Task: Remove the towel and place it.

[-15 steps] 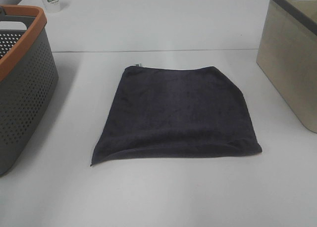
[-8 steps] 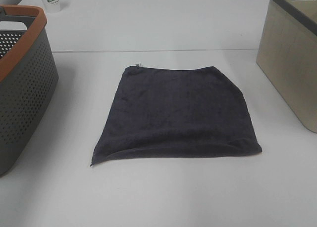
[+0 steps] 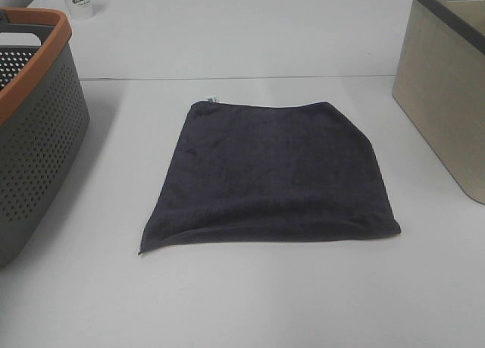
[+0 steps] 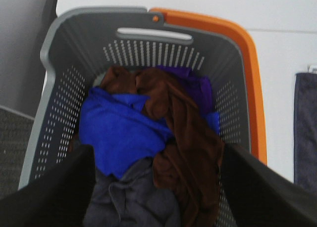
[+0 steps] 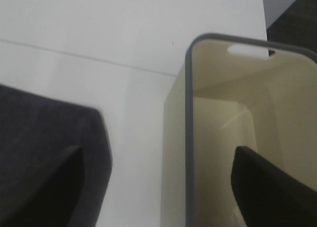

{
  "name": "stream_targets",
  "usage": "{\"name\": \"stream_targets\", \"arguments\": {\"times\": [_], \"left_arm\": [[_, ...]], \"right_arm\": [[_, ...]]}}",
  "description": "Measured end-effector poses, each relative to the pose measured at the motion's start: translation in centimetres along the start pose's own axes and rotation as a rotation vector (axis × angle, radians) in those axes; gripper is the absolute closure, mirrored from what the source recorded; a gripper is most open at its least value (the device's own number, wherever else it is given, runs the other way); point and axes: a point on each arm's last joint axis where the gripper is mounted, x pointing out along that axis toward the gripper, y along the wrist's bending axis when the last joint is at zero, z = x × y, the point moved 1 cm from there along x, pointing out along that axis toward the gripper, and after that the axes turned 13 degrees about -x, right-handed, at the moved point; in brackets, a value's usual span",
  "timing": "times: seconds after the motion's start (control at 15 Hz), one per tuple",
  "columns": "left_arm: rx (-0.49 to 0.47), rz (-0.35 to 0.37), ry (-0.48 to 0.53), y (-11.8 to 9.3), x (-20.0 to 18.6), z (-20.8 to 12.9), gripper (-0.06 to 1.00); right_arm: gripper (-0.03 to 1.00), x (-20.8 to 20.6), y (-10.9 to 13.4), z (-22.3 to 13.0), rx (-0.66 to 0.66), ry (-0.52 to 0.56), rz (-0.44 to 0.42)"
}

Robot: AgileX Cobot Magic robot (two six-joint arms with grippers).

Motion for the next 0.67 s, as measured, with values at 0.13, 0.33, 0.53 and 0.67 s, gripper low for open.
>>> {"name": "stream_targets", "arguments": {"times": [0.13,0.33,0.53,0.67], "left_arm": [[0.002,0.035,0.056,0.3,-0.6,-0.7,0.27],[-0.022,0.081,0.045,0.9,-2.9,-2.8,0.27],[-0.023,0.109,0.059,1.6,-5.2,-6.9,0.27],[-0.033,0.103,0.066,2.1,-7.1,-11.3,0.27]], "right_arm": [[0.18,-0.5,-0.1,-0.8,-0.060,0.096,0.014],[0.18,-2.0,0.2,-1.8,-0.064,0.090,0.061],[0.18,-4.8,1.0,-4.5,-0.057,0.078,0.137],[0.18,-6.2,2.1,-8.1,-0.055,0.113,0.188]]}}
